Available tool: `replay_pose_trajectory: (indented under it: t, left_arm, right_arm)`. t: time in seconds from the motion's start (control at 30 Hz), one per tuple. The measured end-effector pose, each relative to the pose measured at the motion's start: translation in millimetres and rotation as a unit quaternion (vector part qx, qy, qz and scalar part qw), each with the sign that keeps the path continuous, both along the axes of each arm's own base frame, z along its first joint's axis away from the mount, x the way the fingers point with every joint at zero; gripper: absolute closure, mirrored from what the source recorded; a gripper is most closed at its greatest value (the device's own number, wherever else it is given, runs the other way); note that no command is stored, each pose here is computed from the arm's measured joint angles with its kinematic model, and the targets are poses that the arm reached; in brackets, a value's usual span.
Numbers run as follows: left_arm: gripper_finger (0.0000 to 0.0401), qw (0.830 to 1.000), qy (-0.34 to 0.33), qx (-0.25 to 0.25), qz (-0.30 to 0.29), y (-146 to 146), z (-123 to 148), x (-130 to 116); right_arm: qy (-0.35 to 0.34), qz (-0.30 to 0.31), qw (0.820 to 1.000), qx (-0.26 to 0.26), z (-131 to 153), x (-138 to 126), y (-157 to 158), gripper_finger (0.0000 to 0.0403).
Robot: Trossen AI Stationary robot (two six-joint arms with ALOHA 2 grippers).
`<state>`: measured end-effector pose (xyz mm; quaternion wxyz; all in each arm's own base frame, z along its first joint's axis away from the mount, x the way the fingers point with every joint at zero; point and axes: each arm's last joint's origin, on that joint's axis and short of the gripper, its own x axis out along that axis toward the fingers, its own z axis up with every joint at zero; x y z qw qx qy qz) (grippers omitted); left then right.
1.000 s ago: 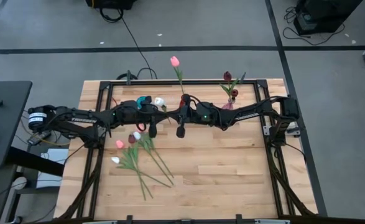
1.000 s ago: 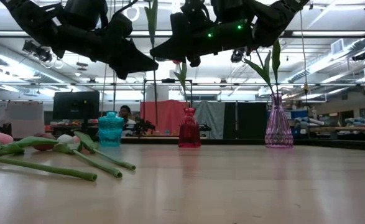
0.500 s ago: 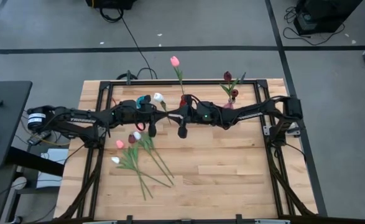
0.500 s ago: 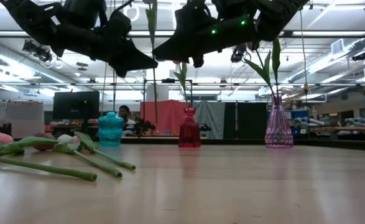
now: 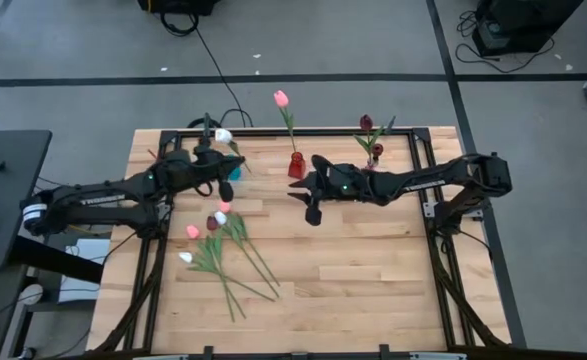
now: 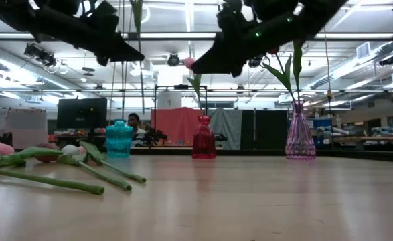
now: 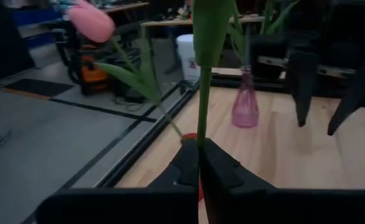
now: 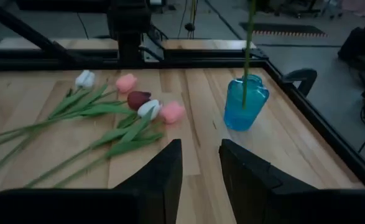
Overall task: Sort flowers into vase by color
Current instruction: Put the right white flower into the blue vase
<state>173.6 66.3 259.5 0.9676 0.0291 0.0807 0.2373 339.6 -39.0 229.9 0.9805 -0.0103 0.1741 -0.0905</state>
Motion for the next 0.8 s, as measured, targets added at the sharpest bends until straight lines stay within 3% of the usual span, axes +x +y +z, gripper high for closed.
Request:
replay_pose_trajectory:
  t: [0.3,0.8]
  left_arm:
    - [0.0395,0.993,0.022,0.008,0.113,4.1,4.5,-28.2]
    - [0.0394,0.989,0.030,0.009,0.141,3.8,4.5,-35.0]
  right_arm:
    - [-0.057,-0.026,0.998,0.031,-31.3,-25.0,-5.7,0.0281]
    - [-0.076,-0.014,0.997,0.027,-35.7,-29.2,1.7,0.0282]
